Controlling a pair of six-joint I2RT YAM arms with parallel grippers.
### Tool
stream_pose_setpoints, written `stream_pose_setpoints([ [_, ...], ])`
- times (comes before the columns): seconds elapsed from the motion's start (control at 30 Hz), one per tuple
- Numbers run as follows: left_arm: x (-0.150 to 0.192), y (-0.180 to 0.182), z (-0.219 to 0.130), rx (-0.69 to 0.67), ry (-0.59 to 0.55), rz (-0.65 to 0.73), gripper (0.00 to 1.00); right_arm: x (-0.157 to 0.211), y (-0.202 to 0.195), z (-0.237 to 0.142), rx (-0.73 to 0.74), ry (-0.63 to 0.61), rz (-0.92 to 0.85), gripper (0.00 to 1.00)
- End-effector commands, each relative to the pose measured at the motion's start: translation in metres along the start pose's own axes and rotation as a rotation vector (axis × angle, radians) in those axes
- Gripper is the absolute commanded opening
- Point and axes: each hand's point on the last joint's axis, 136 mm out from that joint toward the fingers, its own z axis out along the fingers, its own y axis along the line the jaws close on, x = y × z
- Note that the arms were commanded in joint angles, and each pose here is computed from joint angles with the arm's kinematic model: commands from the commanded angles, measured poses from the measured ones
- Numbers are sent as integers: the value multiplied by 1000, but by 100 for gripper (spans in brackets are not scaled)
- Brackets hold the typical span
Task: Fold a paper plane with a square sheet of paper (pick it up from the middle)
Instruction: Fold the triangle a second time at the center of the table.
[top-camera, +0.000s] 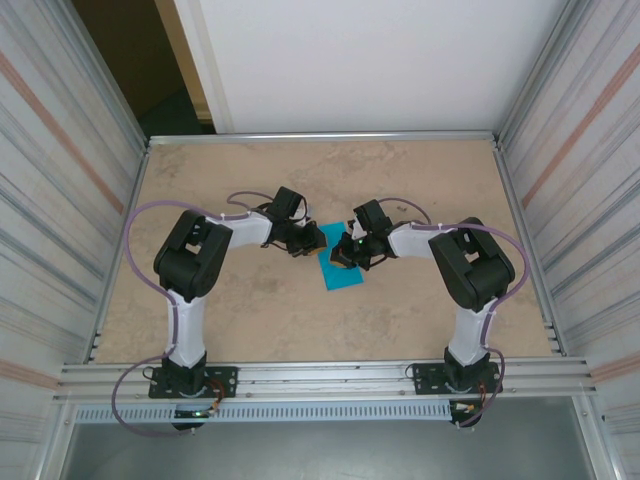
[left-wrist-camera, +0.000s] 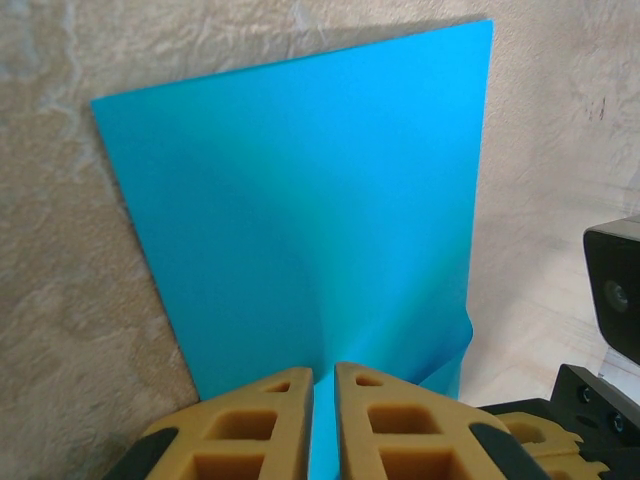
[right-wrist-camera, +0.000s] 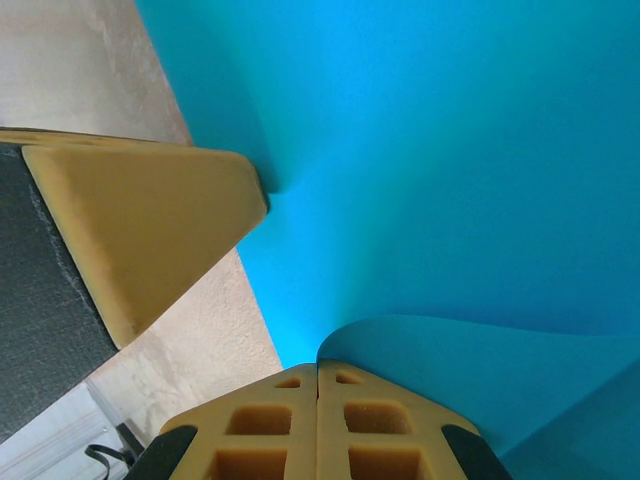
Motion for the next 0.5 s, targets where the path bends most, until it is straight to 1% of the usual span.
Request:
stream_pose_setpoints([
  [0.0, 14, 30, 10, -94, 48, -61, 15, -3, 1, 5, 11, -4, 15, 0],
  [0.47, 15, 31, 9, -97, 51, -61, 15, -2, -1, 8, 9, 6, 19, 0],
])
